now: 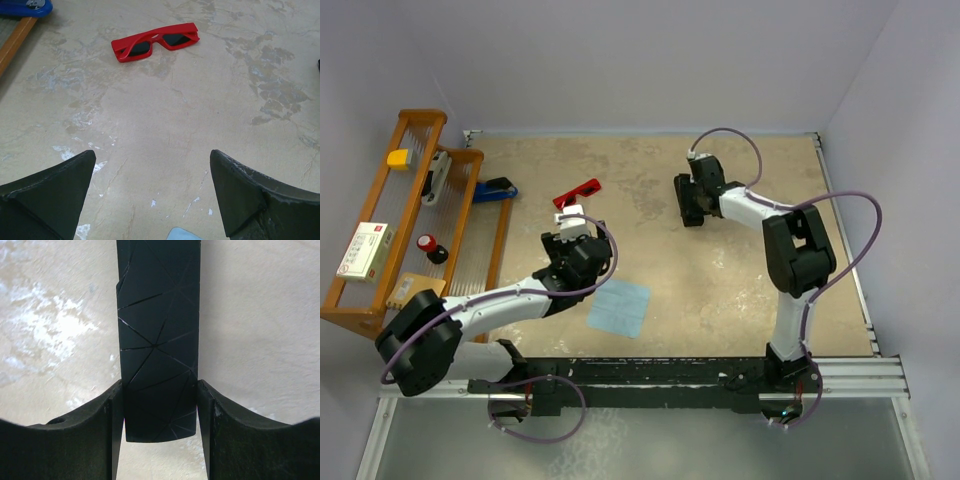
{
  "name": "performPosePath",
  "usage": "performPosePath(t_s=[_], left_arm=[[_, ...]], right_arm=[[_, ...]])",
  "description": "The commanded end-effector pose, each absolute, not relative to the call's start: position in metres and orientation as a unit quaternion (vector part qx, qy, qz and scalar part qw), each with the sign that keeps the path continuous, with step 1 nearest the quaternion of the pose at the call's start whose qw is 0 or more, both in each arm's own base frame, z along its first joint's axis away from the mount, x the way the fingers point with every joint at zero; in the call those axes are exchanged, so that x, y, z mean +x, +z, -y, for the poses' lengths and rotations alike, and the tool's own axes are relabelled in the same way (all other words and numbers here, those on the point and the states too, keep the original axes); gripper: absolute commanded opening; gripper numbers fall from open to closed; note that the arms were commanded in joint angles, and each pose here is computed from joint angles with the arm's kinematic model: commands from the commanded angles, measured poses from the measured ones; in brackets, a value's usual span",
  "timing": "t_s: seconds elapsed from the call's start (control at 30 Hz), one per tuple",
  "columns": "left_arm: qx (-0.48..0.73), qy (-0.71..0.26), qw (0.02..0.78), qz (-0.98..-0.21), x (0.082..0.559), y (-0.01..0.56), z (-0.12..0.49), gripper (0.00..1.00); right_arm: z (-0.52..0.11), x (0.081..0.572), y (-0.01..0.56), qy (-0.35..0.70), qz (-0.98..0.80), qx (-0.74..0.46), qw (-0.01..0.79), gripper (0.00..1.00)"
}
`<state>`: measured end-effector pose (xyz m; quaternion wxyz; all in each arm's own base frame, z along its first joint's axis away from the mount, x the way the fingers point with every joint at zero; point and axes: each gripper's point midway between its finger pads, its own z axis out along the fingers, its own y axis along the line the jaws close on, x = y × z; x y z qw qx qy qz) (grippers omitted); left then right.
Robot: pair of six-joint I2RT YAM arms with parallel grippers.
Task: Organize the sunglasses
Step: Pick up the sunglasses case from the center of the board.
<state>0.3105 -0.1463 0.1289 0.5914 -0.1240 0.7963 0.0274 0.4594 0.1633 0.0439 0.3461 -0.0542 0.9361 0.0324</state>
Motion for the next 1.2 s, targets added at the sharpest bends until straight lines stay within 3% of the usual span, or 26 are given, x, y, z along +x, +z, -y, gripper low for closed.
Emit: performPosePath(t_s=[0.0,0.4,0.93,1.03,1.17], left_arm=[[-0.132,0.009,0.598,-0.79,0.316,0.131,0.153,0.94],[-0.121,0.004,0.593,-0.796,0.323,0.119,0.165,0.94],[-0.12,0.003,0.588,-0.8,0.321,0.111,0.165,0.94],[-0.122,-0.006,0.59,-0.798,0.322,0.11,0.168,0.94],[-0.111,-0.031,0.593,-0.797,0.324,0.105,0.177,0.94]], right_arm=[[-0.198,0.445,0.074,0.083,-0.923,-0.076,0.369,0.36],[-0.253,0.397,0.073,0.158,-0.917,-0.123,0.344,0.38],[-0.255,0.391,0.069,0.169,-0.914,-0.131,0.344,0.52],[-0.259,0.389,0.072,0.18,-0.914,-0.133,0.34,0.42],[-0.262,0.383,0.078,0.195,-0.911,-0.134,0.338,0.42]])
